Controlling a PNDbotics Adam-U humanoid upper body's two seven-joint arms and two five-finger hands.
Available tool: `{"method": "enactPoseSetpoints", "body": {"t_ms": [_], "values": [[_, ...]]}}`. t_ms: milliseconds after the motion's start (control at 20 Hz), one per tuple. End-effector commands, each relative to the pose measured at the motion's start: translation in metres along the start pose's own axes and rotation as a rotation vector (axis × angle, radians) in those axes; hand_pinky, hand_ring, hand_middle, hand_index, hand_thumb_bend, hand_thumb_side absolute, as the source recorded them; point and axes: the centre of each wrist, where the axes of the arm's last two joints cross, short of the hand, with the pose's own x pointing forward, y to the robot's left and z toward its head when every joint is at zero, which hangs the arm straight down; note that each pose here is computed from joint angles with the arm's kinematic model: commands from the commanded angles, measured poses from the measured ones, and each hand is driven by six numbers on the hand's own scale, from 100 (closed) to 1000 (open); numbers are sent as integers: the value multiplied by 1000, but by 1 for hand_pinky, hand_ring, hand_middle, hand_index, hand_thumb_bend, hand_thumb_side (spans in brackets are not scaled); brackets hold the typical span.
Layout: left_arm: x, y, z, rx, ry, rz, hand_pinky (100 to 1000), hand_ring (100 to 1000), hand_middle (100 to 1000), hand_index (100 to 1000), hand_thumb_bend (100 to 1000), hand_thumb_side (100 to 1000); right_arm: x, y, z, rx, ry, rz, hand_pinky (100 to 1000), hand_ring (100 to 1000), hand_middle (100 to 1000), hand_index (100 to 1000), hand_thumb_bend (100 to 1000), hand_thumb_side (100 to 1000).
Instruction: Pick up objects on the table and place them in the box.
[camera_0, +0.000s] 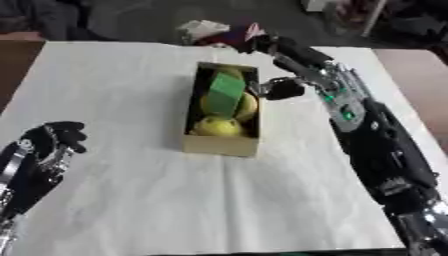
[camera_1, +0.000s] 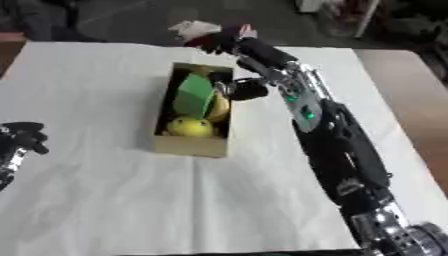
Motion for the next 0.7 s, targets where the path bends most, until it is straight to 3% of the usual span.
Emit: {"method": "enactPoseSetpoints", "body": {"t_ms": [50,300,450,700], "values": [[5,6,-2,34,-27,-10,783,580,595,761,100,675,10,-11,6,-156,13,-51,796,762,746,895,100,612],[5,6,-4,60,-41,3,782,579,593,759,100,685,20,19,34,-281,113,-203,777,728,707,881,100,619],[3,2,-4,72,-41,28,782,579,593,759,100,699,28,43,50,-320,180,-297,769,711,704,897,100,553],[-1,-7,-4,81,-34,69,783,581,595,757,100,711,40,79,78,-364,258,-426,765,708,701,898,100,527]]}}
